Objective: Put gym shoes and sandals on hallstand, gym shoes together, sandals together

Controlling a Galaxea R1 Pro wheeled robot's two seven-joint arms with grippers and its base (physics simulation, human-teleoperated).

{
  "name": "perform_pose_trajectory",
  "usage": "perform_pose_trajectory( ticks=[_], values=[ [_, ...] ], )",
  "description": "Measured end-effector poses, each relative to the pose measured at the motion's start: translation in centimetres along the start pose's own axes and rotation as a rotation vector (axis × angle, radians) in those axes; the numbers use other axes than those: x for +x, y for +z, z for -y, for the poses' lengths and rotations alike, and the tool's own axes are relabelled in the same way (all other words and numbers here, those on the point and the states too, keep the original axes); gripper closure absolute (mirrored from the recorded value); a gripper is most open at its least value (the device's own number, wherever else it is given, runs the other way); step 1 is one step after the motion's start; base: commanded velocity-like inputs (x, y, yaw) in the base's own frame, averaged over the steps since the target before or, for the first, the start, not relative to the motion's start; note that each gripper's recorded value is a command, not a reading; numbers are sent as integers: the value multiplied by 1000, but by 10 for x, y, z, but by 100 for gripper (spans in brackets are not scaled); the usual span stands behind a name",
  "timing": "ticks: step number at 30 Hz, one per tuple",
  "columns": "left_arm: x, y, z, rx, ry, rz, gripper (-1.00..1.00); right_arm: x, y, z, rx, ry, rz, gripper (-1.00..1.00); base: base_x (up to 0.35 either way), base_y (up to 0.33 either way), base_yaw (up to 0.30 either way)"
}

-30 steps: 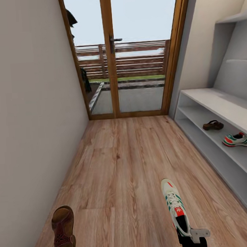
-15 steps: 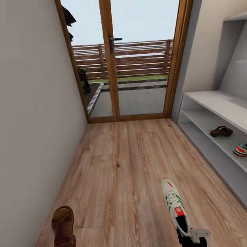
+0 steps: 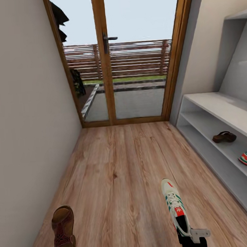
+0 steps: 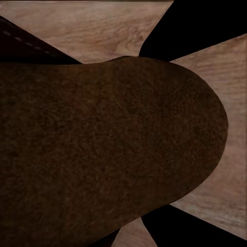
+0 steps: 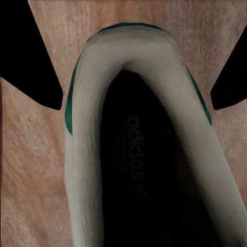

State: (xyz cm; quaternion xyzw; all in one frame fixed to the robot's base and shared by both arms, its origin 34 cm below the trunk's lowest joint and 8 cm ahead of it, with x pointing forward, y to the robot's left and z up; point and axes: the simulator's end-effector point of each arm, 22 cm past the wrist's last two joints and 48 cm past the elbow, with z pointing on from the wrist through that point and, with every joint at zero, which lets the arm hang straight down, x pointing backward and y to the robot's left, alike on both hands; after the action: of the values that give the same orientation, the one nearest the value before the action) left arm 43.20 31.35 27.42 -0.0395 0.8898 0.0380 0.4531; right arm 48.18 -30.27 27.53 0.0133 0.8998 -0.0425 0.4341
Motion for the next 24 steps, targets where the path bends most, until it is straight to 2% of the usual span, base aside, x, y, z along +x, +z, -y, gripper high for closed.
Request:
perform_pose_trajectory(
  ticks=[10, 24],
  values=[
    [0, 0, 0, -1, -1, 0, 100, 0, 0, 0, 1, 0, 0, 100, 335, 53, -263],
    [0, 0, 0, -1, -1, 0, 100, 0, 0, 0, 0, 1, 0, 100, 300, 192, -265]
  ],
)
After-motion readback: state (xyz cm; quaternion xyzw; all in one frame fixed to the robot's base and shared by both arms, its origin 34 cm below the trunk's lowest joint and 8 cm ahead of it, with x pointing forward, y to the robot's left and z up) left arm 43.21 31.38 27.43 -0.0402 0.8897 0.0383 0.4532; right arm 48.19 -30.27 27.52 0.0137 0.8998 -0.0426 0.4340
